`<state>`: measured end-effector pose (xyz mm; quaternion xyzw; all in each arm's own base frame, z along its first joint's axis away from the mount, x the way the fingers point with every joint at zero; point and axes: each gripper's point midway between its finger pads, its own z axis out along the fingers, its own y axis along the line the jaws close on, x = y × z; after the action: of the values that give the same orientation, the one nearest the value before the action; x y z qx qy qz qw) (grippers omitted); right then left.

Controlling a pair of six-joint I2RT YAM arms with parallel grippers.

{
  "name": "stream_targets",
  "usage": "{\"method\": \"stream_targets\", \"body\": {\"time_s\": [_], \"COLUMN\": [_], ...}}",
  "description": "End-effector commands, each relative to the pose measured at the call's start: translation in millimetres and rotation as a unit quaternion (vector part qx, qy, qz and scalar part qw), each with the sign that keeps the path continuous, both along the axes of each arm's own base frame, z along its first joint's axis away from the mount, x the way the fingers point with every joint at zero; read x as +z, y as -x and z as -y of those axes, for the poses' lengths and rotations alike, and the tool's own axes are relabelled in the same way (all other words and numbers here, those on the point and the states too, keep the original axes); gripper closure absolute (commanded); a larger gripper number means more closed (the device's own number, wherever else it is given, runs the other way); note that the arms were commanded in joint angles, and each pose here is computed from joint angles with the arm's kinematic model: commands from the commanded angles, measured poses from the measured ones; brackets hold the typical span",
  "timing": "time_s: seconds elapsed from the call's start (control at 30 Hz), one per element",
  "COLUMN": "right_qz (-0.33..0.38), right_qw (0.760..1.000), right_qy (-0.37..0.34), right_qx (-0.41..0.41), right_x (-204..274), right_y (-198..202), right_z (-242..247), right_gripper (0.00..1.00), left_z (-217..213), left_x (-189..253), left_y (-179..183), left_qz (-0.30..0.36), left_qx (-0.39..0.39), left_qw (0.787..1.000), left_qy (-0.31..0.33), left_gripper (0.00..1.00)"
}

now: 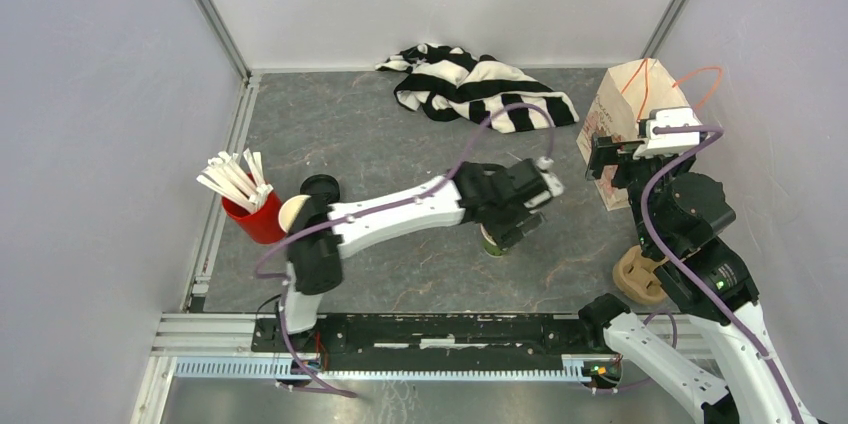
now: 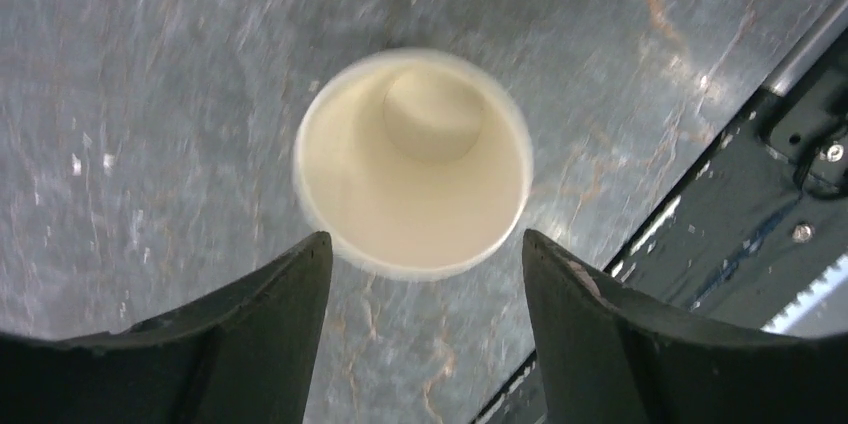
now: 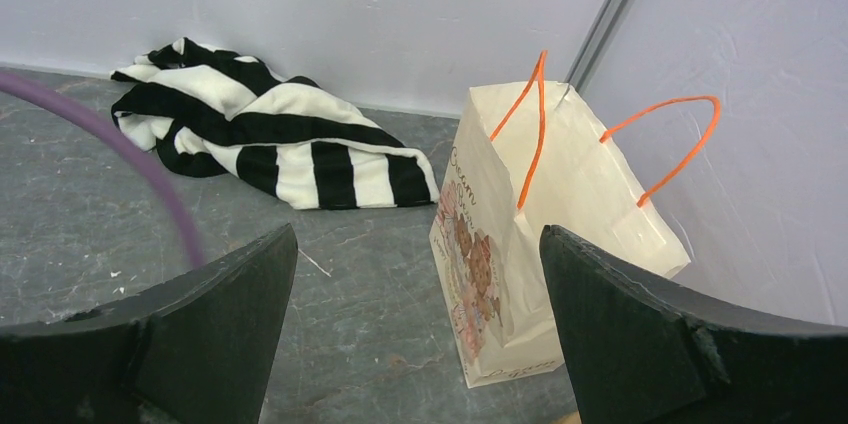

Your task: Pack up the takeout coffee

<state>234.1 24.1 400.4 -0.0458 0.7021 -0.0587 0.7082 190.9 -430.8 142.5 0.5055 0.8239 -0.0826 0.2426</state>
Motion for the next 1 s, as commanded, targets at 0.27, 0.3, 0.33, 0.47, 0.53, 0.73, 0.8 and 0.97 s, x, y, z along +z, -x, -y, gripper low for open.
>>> {"method": "stream_targets", "body": {"time_s": [0.27,0.3,0.33,0.47,0.53,0.73,0.8,0.97], "right_qz": [0.027,0.026,0.025,0.015,0.007,0.002,0.0,-0.004], "right_qw": [0.999,0.999,1.0,1.0,1.0,1.0,1.0,1.0], "right_qy": [-0.018,-0.018,-0.018,-0.011,-0.011,-0.01,-0.008,-0.008], "right_qx": [-0.007,-0.006,-0.002,0.006,0.008,0.013,0.016,0.021], "right_x": [14.6,14.2,14.4,9.8,7.2,5.1,4.1,3.1], "right_y": [11.0,10.3,9.7,5.6,3.9,0.4,-0.8,-3.8], "right_z": [8.2,7.4,6.0,0.9,-1.3,-5.0,-6.8,-10.5], "right_gripper": [0.02,0.02,0.02,0.02,0.02,0.02,0.02,0.02], "left_z": [-215.3,-230.8,-245.1,-277.1,-290.5,-338.9,-349.0,-365.2], "left_x": [52.4,43.4,35.3,3.8,-8.0,-37.5,-44.1,-63.5], "left_y": [-133.7,-139.9,-146.3,-161.1,-165.6,-172.9,-174.1,-166.6], "left_qz": [-0.001,-0.019,-0.033,-0.079,-0.083,-0.094,-0.107,-0.121], "left_qx": [0.456,0.486,0.51,0.54,0.551,0.592,0.598,0.593], "left_qw": [0.88,0.865,0.853,0.835,0.829,0.8,0.794,0.796], "left_qy": [0.134,0.121,0.109,0.066,0.048,0.02,0.022,-0.023], "left_gripper": [0.11,0.13,0.15,0.23,0.24,0.26,0.28,0.41]}}
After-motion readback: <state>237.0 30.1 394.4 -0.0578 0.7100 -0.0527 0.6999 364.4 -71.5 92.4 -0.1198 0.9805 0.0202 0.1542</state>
